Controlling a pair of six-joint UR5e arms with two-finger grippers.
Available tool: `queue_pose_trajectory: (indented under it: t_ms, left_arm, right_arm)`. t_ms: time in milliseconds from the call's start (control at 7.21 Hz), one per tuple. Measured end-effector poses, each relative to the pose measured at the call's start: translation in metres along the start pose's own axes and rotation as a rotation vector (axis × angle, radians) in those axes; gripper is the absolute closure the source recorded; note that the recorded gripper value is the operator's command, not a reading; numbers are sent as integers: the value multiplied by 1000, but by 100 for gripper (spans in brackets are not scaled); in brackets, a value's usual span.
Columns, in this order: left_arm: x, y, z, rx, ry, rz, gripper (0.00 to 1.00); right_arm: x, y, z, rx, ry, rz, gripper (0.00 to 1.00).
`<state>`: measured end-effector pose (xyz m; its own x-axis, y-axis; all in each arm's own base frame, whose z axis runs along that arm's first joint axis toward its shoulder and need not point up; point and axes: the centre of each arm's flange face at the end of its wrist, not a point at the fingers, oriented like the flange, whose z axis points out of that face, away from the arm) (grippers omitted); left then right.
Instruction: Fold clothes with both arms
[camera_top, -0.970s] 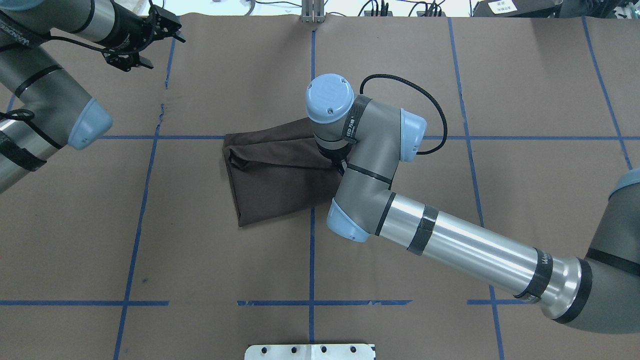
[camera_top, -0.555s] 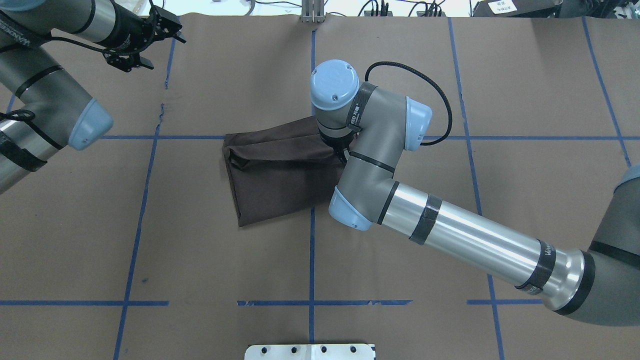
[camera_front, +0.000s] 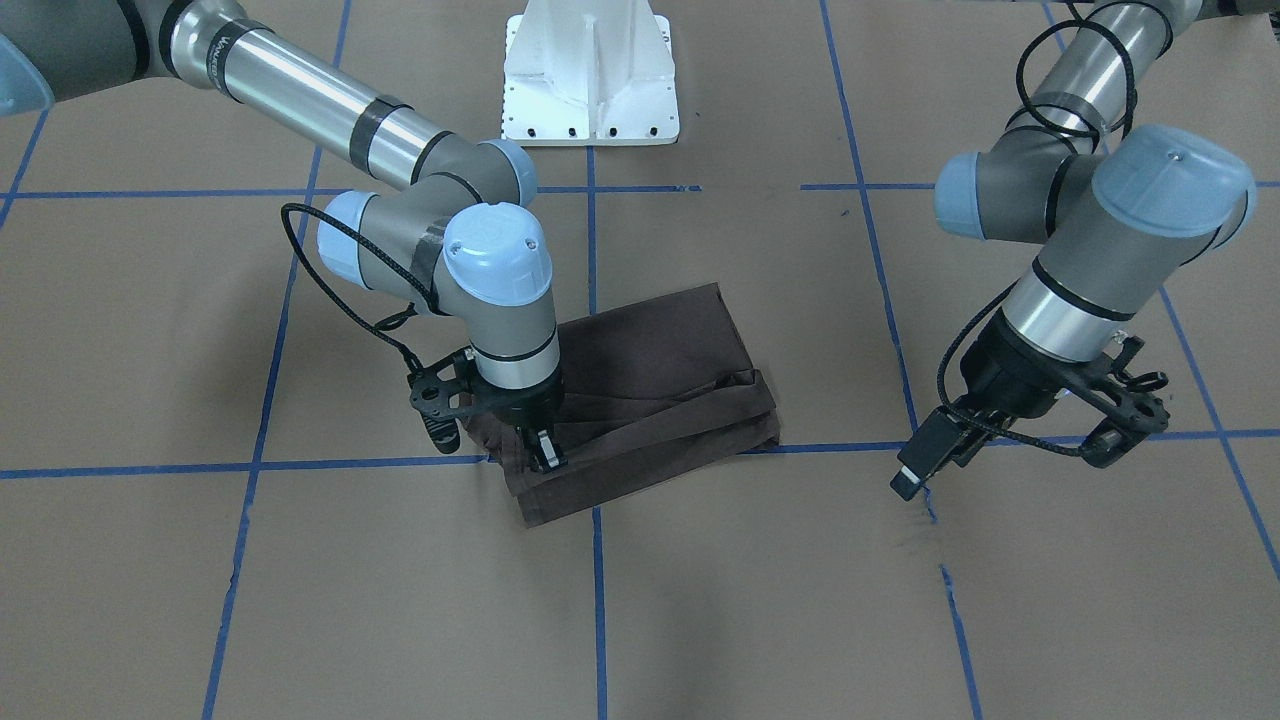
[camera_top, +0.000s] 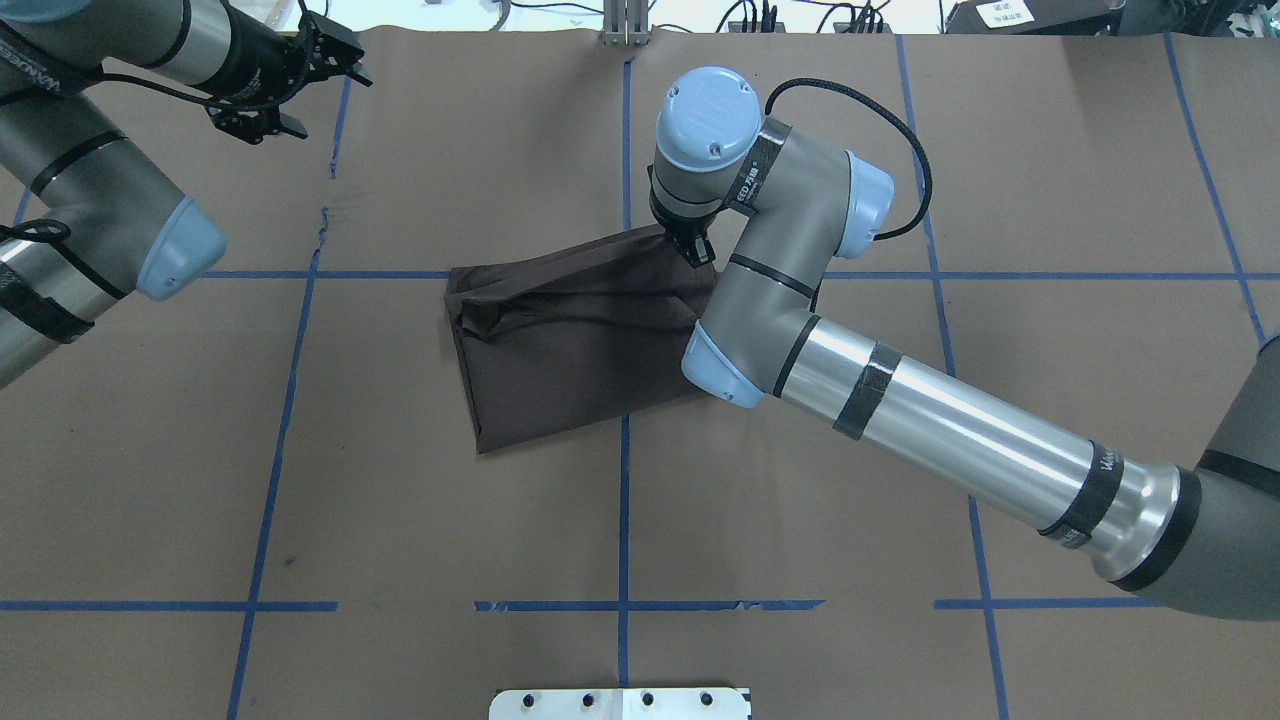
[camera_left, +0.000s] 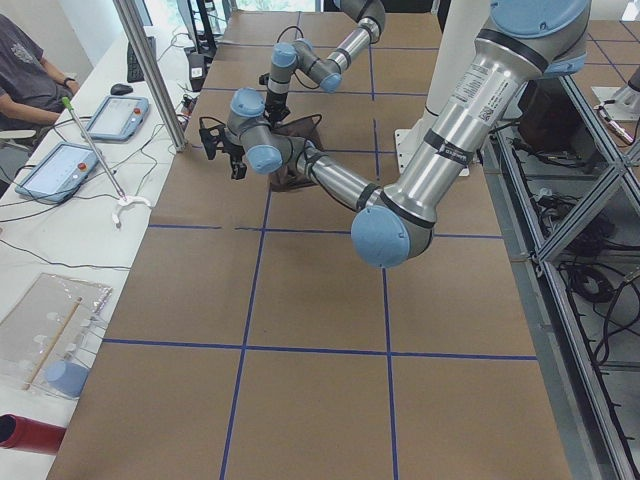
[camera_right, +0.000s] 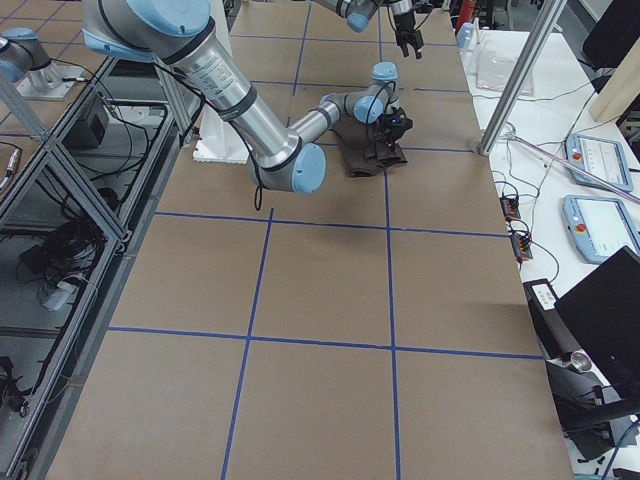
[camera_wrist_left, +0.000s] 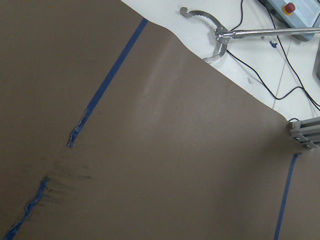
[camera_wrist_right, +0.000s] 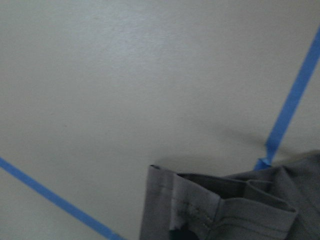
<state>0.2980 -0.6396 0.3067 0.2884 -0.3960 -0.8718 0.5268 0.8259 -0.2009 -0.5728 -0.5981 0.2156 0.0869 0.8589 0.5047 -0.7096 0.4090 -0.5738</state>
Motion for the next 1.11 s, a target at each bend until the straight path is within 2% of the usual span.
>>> queue_pose_trajectory:
  t_ms: [139, 277, 416, 693, 832, 1109]
  left_arm:
    - [0, 0, 0, 0, -1, 0, 0]
    - [-1, 0, 0, 0, -1, 0, 0]
    - [0, 0, -1, -1, 1, 1, 0]
    - [-1, 1, -2, -1, 2, 3, 0]
    - [-3, 2, -2, -4, 1, 3, 0]
    - [-19, 7, -9, -33, -2, 16, 0]
  right_arm:
    - [-14, 4, 3, -11, -80, -32, 1]
    - [-24, 5, 5, -18, -138, -64, 0]
    - [-32, 0, 4, -19, -169, -90, 0]
    - [-49, -29, -6, -21, -173, -114, 0]
    - [-57, -53, -13, -29, -146, -146, 0]
    - [-70, -117, -47, -43, -33, -297, 0]
